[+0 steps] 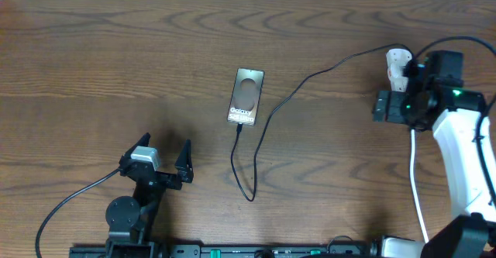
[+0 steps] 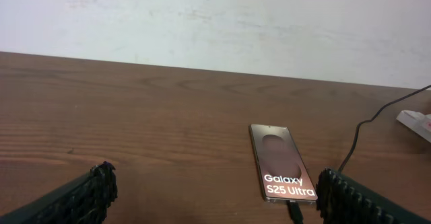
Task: Plug charger to phone and switch on socket
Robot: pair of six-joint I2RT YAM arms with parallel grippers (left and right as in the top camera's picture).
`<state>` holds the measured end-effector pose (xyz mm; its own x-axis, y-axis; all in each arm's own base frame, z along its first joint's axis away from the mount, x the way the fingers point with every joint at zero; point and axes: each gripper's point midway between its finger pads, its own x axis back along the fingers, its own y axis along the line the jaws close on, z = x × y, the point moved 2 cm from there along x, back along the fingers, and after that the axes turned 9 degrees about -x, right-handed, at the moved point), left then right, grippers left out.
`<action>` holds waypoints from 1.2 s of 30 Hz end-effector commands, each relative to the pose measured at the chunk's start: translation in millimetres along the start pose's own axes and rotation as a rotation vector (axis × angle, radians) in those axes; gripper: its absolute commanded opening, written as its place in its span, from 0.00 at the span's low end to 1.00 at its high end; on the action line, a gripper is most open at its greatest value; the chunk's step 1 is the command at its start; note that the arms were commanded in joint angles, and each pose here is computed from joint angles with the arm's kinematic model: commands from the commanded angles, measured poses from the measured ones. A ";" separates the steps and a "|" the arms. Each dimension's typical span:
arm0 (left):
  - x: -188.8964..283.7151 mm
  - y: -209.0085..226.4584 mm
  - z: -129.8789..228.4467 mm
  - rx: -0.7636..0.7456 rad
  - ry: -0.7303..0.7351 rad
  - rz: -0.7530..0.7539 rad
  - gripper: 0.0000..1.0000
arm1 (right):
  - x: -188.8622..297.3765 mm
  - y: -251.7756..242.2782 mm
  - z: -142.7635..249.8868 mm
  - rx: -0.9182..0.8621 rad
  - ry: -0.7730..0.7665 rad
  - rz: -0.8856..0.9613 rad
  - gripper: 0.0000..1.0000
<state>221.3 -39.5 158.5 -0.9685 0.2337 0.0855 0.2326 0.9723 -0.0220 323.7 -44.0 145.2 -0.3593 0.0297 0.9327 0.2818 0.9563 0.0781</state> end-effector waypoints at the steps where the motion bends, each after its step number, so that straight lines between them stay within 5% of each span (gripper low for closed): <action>1: -0.4 -0.4 14.5 0.000 0.049 0.006 0.96 | 17.8 27.7 1.3 0.091 -0.055 -0.040 0.99; 13: -0.4 -0.4 14.5 0.000 0.049 0.006 0.96 | 8.2 68.0 14.0 0.253 -0.114 -0.109 0.99; 22: -0.4 -0.5 14.5 0.000 0.049 0.007 0.96 | -49.1 79.3 63.3 0.310 -0.165 -0.284 0.99; 36: -0.4 -0.5 14.5 0.000 0.049 0.007 0.96 | -98.5 58.8 130.2 0.314 -0.213 -0.304 0.99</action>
<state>221.3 -39.4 158.6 -0.9685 0.2333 0.0867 0.2323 0.9724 -0.0218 271.2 45.4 17.4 -0.5725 -0.2233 0.7889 -0.1204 0.9747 0.1884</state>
